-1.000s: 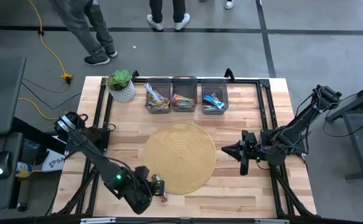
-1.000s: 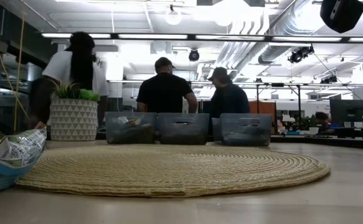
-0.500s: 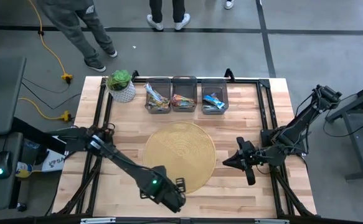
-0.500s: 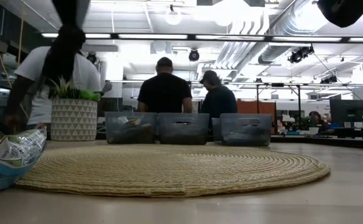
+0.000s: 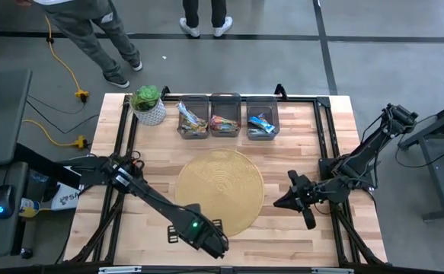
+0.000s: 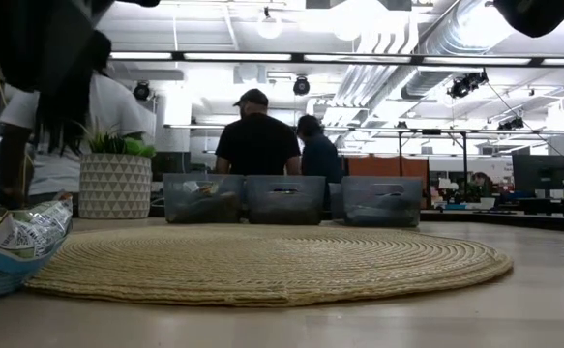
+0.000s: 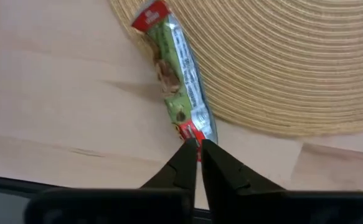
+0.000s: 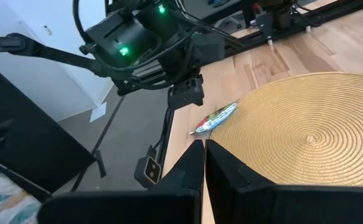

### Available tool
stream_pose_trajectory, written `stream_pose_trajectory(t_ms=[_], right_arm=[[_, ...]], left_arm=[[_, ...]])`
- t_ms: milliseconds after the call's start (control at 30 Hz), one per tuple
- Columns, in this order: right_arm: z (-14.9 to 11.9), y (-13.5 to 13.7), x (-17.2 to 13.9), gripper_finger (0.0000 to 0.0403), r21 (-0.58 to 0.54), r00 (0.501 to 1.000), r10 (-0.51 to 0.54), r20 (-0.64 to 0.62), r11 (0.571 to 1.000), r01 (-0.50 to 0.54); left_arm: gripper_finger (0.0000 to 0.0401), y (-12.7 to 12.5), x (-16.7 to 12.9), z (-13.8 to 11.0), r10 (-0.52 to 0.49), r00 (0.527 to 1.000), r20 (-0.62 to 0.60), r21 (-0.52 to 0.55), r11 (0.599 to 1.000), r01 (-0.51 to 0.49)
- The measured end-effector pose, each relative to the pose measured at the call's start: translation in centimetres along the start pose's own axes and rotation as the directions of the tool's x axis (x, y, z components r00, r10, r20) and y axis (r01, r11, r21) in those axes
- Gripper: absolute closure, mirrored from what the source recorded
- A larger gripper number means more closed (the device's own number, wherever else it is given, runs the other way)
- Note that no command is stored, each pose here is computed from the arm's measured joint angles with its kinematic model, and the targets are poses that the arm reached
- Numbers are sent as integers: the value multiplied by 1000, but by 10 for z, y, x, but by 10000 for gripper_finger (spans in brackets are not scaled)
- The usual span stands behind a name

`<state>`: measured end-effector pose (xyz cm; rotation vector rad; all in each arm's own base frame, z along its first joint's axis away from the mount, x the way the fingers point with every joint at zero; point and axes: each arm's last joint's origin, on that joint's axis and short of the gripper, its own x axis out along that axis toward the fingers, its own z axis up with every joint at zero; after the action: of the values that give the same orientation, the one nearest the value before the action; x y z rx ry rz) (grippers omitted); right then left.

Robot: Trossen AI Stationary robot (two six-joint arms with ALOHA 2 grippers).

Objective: Pick and place Granola Bars by type
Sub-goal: Put the red granola bar into the middle black bin

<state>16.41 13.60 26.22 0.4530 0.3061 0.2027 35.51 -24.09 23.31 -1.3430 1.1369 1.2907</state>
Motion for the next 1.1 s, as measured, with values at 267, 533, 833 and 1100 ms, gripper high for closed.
stream_pose_trajectory(t_ms=[267,533,833,1100], right_arm=[[0,0,0,403,0,1000,8,-6,1000,-8],[0,0,0,403,-1,1000,12,-11,1000,-12],[-1,1,0,403,-9,999,25,-23,1000,-25],[-1,1,0,403,-8,999,36,-29,999,-36]], left_arm=[[276,2,0,2,27,999,18,7,1000,-27],[161,-1,5,7,42,997,63,-41,998,-39],[148,-9,34,21,37,996,76,-78,996,-32],[149,-6,38,21,75,995,73,-91,993,-68]])
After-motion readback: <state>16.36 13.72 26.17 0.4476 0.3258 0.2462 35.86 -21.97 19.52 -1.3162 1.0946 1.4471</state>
